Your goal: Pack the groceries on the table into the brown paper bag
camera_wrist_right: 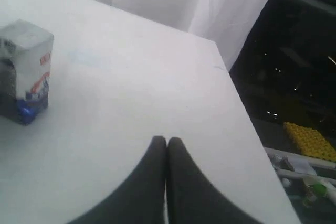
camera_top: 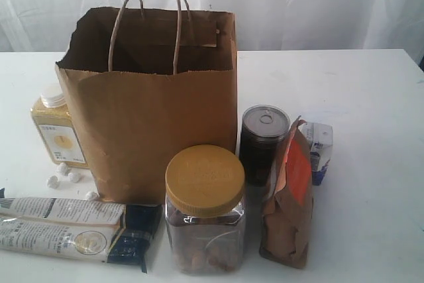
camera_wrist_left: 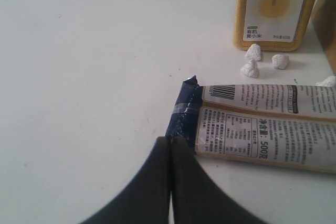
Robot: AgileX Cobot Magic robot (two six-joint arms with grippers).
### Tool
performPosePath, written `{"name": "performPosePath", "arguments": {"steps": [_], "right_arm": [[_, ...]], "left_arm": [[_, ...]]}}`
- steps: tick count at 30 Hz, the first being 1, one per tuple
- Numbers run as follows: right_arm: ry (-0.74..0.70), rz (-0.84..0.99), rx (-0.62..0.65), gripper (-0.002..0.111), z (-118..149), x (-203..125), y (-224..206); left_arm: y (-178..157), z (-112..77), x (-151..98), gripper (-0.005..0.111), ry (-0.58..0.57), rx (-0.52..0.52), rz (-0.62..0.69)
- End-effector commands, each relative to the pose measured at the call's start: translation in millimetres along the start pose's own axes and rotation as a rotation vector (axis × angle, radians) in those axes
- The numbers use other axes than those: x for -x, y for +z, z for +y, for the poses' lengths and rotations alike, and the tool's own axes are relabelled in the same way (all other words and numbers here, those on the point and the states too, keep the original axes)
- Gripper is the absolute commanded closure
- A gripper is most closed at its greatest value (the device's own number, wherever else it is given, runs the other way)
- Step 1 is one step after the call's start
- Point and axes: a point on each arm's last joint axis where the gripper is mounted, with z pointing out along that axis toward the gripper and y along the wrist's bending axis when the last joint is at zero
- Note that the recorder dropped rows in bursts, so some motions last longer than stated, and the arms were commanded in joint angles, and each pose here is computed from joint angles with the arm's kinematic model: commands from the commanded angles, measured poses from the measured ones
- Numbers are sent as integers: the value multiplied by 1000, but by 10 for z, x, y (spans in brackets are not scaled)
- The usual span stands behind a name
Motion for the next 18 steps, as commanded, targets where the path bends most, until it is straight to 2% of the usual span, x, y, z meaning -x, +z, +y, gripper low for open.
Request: {"name": "performPosePath", "arguments": {"steps": [1,2,4,18], "right_arm": [[339,-166,22,108,-3,152,-16],[415,-203,26,108,-12,185,-22],[467,-249,24,108,-28,223,-31],[507,-553,-22,108,-137,454,-136]], "left_arm": [[-3,-1,2,107,-5,0,-6],[-3,-1,2,107,-5,0,-6],[-3,-1,2,107,-5,0,-6],[-3,-1,2,107,-5,0,-6]]}}
